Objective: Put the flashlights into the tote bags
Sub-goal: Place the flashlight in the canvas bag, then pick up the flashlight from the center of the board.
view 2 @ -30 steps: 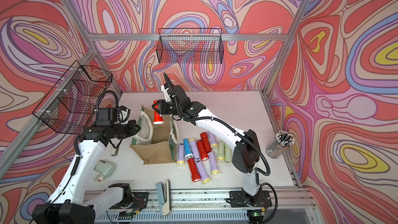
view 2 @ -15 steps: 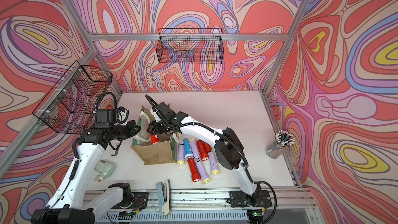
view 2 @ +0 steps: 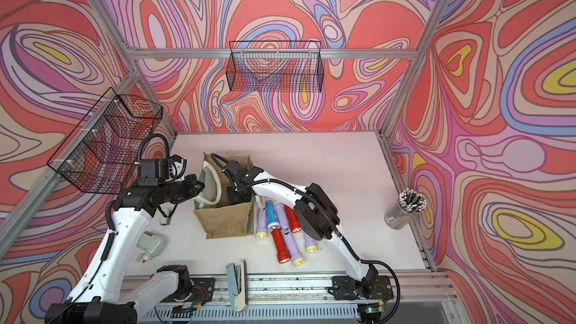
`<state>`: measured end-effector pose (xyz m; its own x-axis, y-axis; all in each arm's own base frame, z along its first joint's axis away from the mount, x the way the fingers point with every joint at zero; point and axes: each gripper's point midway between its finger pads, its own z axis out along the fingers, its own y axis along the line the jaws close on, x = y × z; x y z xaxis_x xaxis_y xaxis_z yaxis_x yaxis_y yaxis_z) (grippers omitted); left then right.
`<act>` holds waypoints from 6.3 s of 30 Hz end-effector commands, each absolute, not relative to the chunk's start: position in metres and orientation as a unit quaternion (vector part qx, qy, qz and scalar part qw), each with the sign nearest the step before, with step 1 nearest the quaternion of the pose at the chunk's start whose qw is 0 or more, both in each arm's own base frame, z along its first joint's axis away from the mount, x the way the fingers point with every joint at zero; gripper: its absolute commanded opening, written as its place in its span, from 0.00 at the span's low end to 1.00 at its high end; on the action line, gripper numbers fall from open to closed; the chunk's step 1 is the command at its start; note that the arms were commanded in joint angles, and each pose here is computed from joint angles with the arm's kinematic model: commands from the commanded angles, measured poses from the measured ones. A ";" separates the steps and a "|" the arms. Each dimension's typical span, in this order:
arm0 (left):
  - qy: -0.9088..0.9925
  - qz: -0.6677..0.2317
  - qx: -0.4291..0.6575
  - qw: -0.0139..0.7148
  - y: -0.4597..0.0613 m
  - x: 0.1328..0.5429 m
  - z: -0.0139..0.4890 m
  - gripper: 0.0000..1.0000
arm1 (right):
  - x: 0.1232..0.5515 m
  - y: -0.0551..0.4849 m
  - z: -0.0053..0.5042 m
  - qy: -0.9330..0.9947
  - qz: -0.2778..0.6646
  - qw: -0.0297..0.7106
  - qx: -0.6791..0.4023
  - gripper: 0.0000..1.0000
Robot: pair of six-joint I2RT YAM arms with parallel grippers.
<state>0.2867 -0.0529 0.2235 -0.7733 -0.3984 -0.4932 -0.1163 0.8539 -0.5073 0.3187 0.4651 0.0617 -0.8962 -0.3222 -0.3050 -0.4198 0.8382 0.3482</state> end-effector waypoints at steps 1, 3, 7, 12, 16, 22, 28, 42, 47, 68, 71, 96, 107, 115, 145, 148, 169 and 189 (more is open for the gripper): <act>0.907 -0.237 -0.141 0.318 -0.053 0.287 0.228 0.00 | 0.315 0.449 0.043 0.962 0.162 0.100 -0.195 0.07; 0.907 -0.237 -0.142 0.317 -0.053 0.288 0.227 0.00 | 0.315 0.447 0.038 0.964 0.156 0.096 -0.193 0.07; 0.907 -0.238 -0.144 0.316 -0.053 0.288 0.226 0.00 | 0.316 0.443 0.033 0.965 0.142 0.098 -0.195 0.11; 0.908 -0.237 -0.144 0.315 -0.053 0.287 0.225 0.00 | 0.318 0.438 0.028 0.967 0.126 0.101 -0.199 0.26; 0.907 -0.235 -0.144 0.317 -0.052 0.287 0.227 0.00 | 0.319 0.437 0.029 0.966 0.120 0.102 -0.203 0.54; 0.907 -0.238 -0.144 0.315 -0.053 0.287 0.228 0.00 | 0.319 0.449 0.045 0.957 0.151 0.110 -0.220 0.63; 0.907 -0.234 -0.147 0.318 -0.051 0.287 0.230 0.00 | 0.324 0.455 0.076 0.945 0.169 0.135 -0.245 0.65; 0.907 -0.227 -0.150 0.320 -0.049 0.286 0.231 0.00 | 0.340 0.455 0.209 0.892 0.208 0.280 -0.287 0.72; 0.911 -0.217 -0.148 0.317 -0.046 0.286 0.231 0.00 | 0.343 0.443 0.242 0.880 0.202 0.322 -0.283 0.73; 0.914 -0.232 -0.131 0.307 -0.054 0.286 0.229 0.00 | 0.363 0.153 0.236 0.945 -0.008 0.326 0.013 0.67; 0.914 -0.234 -0.130 0.306 -0.054 0.285 0.230 0.00 | 0.338 0.117 0.216 0.954 -0.033 0.292 0.055 0.66; 0.911 -0.235 -0.136 0.311 -0.054 0.279 0.231 0.00 | 0.207 0.068 0.089 0.977 -0.021 0.118 0.179 0.55; 0.912 -0.226 -0.139 0.313 -0.051 0.276 0.230 0.00 | 0.212 0.085 0.063 0.984 0.015 0.108 0.140 0.54; 0.910 -0.230 -0.137 0.315 -0.052 0.278 0.232 0.00 | 0.210 0.083 0.046 0.988 -0.007 0.081 0.130 0.52; 0.911 -0.226 -0.137 0.317 -0.051 0.277 0.232 0.00 | 0.210 0.076 0.002 0.990 -0.066 0.029 0.122 0.48; 0.911 -0.225 -0.138 0.318 -0.050 0.277 0.232 0.00 | 0.210 0.073 0.003 0.989 -0.071 0.031 0.122 0.48; 0.911 -0.225 -0.138 0.318 -0.050 0.277 0.231 0.00 | 0.224 0.069 0.042 0.984 -0.079 0.075 0.140 0.19; 0.893 -0.258 -0.142 0.341 -0.057 0.282 0.244 0.00 | 0.353 0.153 0.276 0.920 0.113 0.365 0.083 0.07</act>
